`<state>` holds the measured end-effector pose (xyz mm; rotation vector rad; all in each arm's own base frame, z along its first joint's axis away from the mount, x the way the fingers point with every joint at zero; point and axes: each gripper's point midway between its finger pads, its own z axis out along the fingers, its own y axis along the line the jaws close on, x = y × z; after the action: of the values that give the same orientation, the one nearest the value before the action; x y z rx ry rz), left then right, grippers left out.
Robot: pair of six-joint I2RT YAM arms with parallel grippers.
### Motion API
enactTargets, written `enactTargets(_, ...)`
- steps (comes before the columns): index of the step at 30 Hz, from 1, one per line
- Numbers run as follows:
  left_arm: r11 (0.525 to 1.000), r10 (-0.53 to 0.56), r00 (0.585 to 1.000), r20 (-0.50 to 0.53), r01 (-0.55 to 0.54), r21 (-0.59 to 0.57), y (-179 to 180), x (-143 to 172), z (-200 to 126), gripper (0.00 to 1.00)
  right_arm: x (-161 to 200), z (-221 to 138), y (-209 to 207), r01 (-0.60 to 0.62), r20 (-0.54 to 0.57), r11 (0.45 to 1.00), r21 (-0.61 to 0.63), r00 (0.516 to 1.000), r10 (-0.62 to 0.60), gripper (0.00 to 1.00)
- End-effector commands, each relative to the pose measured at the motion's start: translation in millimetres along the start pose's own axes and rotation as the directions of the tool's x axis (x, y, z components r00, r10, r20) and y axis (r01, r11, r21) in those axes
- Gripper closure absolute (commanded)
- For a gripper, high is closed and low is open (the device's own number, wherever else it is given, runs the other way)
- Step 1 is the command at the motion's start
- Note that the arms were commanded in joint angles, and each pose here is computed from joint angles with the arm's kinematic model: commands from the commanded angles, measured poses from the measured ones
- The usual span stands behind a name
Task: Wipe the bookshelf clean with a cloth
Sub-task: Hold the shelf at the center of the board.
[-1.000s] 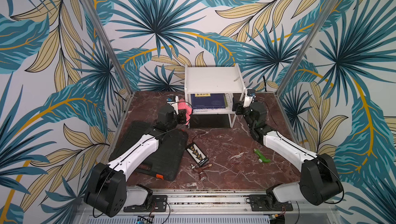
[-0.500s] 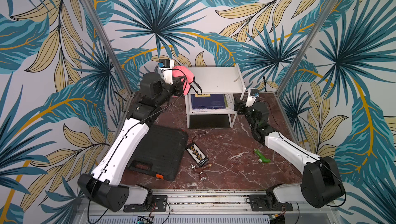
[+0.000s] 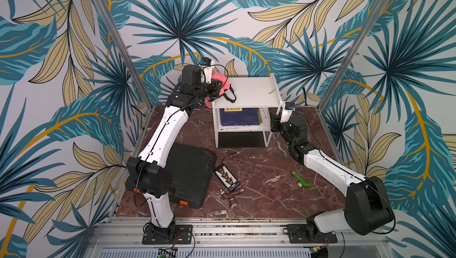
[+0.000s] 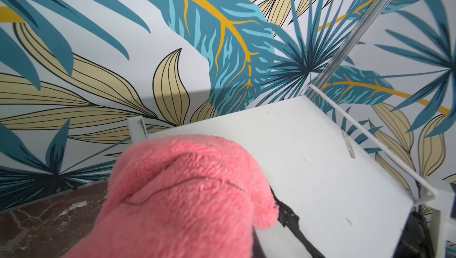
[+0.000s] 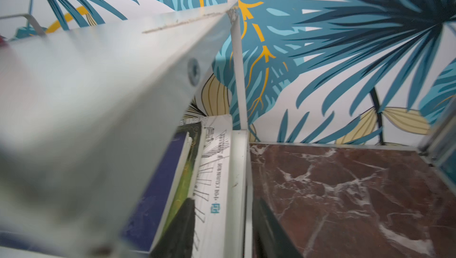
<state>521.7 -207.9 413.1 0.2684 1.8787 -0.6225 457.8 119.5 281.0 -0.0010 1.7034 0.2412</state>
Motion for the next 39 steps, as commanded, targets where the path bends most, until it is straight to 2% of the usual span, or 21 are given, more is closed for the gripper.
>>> enactTargets(1,0.998,0.009,0.993,-0.120,-0.016,-0.059,33,30,42,1.00,6,5,3,0.039,-0.031,0.999,-0.015,0.999,-0.039,0.71)
enactTargets(6,0.980,0.098,0.995,-0.018,-0.100,-0.171,54,-5,54,1.00,12,3,7,0.044,-0.047,0.998,-0.049,0.998,-0.047,0.87)
enactTargets(8,0.982,0.110,0.994,-0.017,-0.111,-0.152,48,-8,46,1.00,14,4,8,0.052,-0.056,0.997,-0.056,0.997,-0.055,0.93)
enactTargets(11,0.993,0.105,0.994,0.016,-0.104,-0.055,17,-14,17,1.00,14,2,6,0.048,-0.050,0.998,-0.048,0.997,-0.051,1.00)
enactTargets(12,0.995,0.100,0.994,0.048,-0.099,-0.027,5,-18,-2,1.00,12,1,4,0.039,-0.041,0.998,-0.043,0.998,-0.041,1.00)
enactTargets(13,0.998,0.066,0.996,0.052,-0.066,-0.008,2,-9,-10,1.00,11,0,4,0.026,-0.033,0.999,-0.043,0.999,-0.027,1.00)
enactTargets(14,0.998,0.053,0.992,0.117,-0.055,0.015,-10,-22,-38,1.00,10,-1,5,0.017,-0.028,0.999,-0.049,0.999,-0.018,1.00)
enactTargets(18,0.998,-0.056,0.986,0.156,0.053,0.024,-11,14,-80,1.00,8,-6,11,0.000,-0.028,0.996,-0.085,1.000,-0.002,1.00)
enactTargets(20,0.996,-0.086,0.986,0.142,0.085,0.019,-5,31,-77,1.00,7,-9,12,0.003,-0.030,0.996,-0.091,1.000,-0.006,1.00)
enactTargets(21,0.996,-0.087,0.990,0.113,0.087,0.000,1,38,-65,1.00,8,-10,11,0.006,-0.034,0.996,-0.089,0.999,-0.009,1.00)
enactTargets(24,0.999,-0.045,0.994,0.100,0.048,-0.026,12,23,-30,1.00,15,-10,11,-0.006,-0.062,0.996,-0.090,0.998,0.000,1.00)
enactTargets(27,0.991,0.001,0.995,0.100,0.012,-0.131,39,6,6,1.00,19,-8,10,-0.020,-0.074,0.996,-0.086,0.997,0.013,1.00)
enactTargets(31,0.989,-0.024,0.989,0.146,0.045,-0.143,45,-14,10,1.00,16,-10,12,-0.040,-0.063,0.995,-0.092,0.997,0.034,1.00)
enactTargets(34,0.978,-0.038,0.978,0.207,0.079,-0.191,57,-20,-8,1.00,16,-10,9,-0.046,-0.056,0.996,-0.081,0.998,0.042,1.00)
enactTargets(35,0.978,-0.067,0.974,0.214,0.107,-0.180,65,-20,-11,1.00,17,-10,9,-0.047,-0.056,0.996,-0.080,0.998,0.042,1.00)
enactTargets(37,0.976,-0.176,0.962,0.209,0.198,-0.089,80,-24,-13,1.00,19,-10,5,-0.058,-0.055,0.996,-0.062,0.997,0.055,1.00)
enactTargets(39,0.968,-0.248,0.956,0.157,0.252,-0.005,88,-22,0,1.00,18,-10,4,-0.061,-0.046,0.996,-0.058,0.997,0.058,1.00)
